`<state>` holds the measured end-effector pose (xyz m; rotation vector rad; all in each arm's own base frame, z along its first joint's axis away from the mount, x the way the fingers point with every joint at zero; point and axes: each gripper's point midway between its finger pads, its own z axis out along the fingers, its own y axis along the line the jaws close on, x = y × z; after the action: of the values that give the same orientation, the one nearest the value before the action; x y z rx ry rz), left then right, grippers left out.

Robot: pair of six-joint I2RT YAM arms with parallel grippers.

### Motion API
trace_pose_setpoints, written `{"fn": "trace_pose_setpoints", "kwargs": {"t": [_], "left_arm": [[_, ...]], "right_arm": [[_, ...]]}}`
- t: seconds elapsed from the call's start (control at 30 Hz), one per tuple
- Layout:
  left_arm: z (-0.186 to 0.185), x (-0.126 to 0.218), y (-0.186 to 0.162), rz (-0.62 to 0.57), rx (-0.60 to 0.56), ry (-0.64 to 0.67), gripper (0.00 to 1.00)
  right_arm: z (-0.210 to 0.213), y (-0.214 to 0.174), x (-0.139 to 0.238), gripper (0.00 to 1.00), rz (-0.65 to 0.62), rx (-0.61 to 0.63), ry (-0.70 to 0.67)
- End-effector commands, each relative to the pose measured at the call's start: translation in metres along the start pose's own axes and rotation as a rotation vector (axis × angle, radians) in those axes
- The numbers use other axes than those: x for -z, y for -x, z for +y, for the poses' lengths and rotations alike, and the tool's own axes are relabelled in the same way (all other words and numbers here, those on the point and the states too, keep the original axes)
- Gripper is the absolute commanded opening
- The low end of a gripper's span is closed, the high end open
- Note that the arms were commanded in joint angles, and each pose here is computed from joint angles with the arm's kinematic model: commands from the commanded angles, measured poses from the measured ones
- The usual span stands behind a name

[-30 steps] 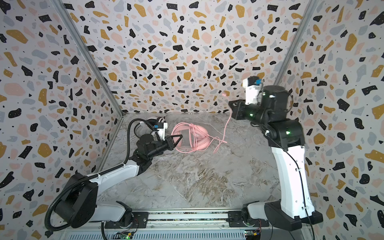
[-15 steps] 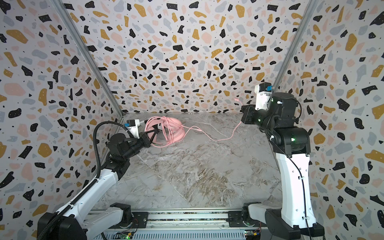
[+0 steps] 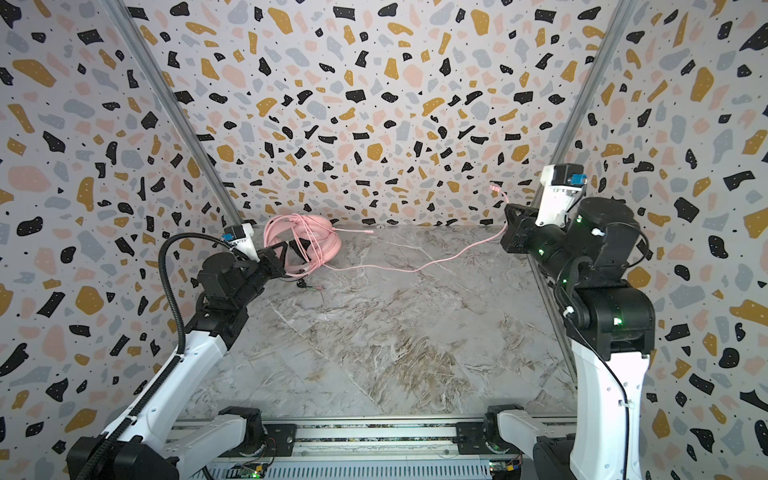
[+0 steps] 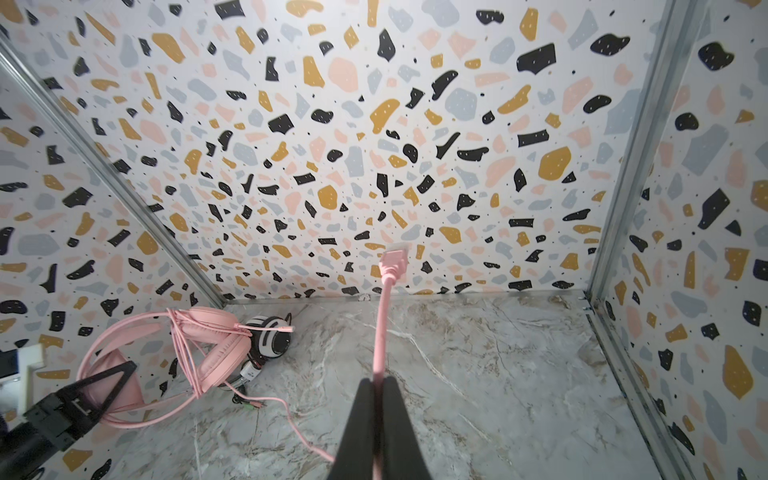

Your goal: Wrap the headphones

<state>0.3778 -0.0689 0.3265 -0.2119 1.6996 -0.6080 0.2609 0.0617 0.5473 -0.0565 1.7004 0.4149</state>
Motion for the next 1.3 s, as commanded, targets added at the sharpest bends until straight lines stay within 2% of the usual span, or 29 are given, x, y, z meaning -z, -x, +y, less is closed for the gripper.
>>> {"fn": "trace_pose_setpoints", "kwargs": {"t": [0.0, 0.07, 0.23, 0.4, 0.5, 0.67, 0.93, 0.97, 1.13, 1.27], "left_arm": [[-0.025, 0.006, 0.074, -0.247, 0.010, -0.054, 0.00], [-0.028, -0.007, 0.078, -0.245, 0.018, -0.071, 0.00], [-0.016, -0.043, 0.067, -0.182, 0.002, -0.041, 0.00], [-0.038, -0.063, 0.022, -0.008, -0.103, -0.108, 0.00], [-0.066, -0.061, -0.025, 0.161, -0.227, -0.191, 0.00], [-0.106, -0.033, -0.097, 0.446, -0.369, -0.390, 0.00], [-0.170, 0.030, -0.173, 0.756, -0.478, -0.702, 0.00], [-0.184, 0.041, -0.182, 0.791, -0.484, -0.771, 0.00], [-0.237, 0.086, -0.196, 0.840, -0.412, -1.060, 0.00], [-0.271, 0.124, -0.179, 0.825, -0.359, -1.280, 0.00]], "right_arm": [[0.026, 0.018, 0.011, 0.05, -0.052, -0.015, 0.130], [0.037, 0.022, 0.015, 0.05, -0.060, -0.018, 0.192], [0.049, 0.055, 0.036, 0.05, -0.145, 0.012, 0.208], [0.055, 0.086, 0.028, 0.04, -0.214, 0.024, 0.232], [0.057, 0.105, 0.014, 0.04, -0.280, 0.021, 0.259], [0.056, 0.118, -0.038, 0.03, -0.296, -0.006, 0.322], [0.021, 0.121, -0.105, 0.03, -0.285, -0.047, 0.313], [0.015, 0.120, -0.112, 0.03, -0.278, -0.057, 0.313], [-0.016, 0.101, -0.150, 0.03, -0.214, -0.087, 0.276], [-0.045, 0.075, -0.183, 0.03, -0.143, -0.091, 0.212]]}}
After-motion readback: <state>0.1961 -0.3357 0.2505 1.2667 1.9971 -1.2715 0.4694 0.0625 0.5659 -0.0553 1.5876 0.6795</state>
